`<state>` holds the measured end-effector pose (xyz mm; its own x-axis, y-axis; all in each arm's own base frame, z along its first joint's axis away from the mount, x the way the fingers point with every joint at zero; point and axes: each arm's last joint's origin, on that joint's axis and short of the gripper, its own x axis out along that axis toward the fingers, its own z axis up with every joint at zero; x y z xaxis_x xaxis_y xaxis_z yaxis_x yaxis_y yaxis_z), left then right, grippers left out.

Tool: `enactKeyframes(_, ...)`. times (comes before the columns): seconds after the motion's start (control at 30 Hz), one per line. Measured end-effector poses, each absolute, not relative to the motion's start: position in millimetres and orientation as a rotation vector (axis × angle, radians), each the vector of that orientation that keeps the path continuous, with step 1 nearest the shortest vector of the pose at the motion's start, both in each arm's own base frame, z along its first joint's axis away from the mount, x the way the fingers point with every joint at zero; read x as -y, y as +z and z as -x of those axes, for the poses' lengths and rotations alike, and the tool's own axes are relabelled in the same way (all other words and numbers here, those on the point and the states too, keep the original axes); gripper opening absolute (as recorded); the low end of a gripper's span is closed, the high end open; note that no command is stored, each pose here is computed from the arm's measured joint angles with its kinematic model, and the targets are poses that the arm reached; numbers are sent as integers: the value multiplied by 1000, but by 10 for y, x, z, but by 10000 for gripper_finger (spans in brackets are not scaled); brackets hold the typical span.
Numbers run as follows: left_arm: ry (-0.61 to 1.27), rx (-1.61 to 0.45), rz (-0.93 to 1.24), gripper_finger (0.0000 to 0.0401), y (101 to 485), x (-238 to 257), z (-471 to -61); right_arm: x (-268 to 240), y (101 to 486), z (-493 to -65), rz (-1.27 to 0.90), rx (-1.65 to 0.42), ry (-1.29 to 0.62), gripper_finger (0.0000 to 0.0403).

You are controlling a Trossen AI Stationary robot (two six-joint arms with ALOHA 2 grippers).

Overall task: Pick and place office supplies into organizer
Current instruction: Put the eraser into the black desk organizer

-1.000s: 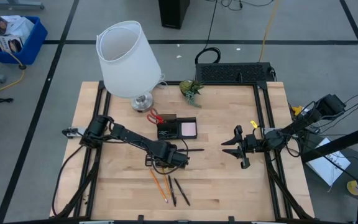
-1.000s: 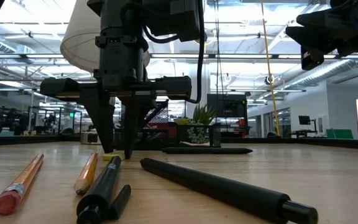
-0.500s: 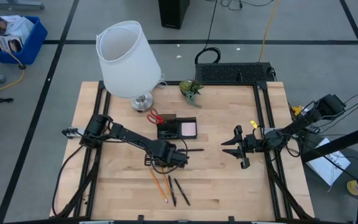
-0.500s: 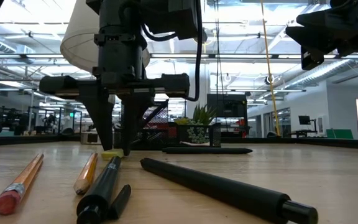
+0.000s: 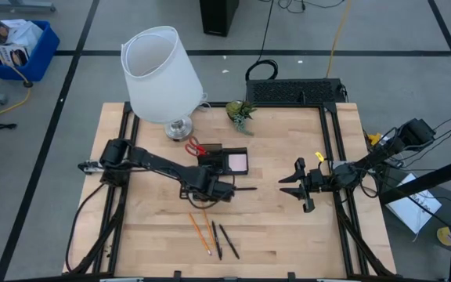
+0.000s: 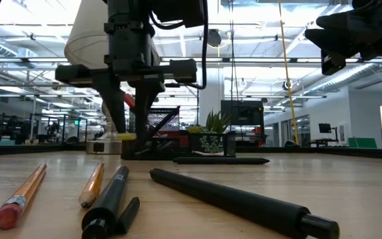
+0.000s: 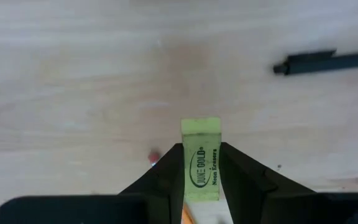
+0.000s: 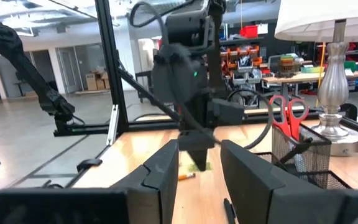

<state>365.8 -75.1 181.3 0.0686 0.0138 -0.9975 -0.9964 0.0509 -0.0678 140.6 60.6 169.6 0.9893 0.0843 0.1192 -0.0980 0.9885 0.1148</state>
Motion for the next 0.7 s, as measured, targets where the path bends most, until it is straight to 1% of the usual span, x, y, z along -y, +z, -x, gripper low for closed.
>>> enactKeyframes(0.2,1099,-1139,1154,97,1925,532,-3668,-607,1692,-1406,-119,111,92,116)
enactKeyframes(0.53,1041,-1185,1082,97,1948,-14,-3694,-607,1694,-1406,-120,113,92,116)
enactKeyframes(0.7,1026,-1202,1072,97,1949,-204,-3686,-607,1694,-1406,-120,113,92,116)
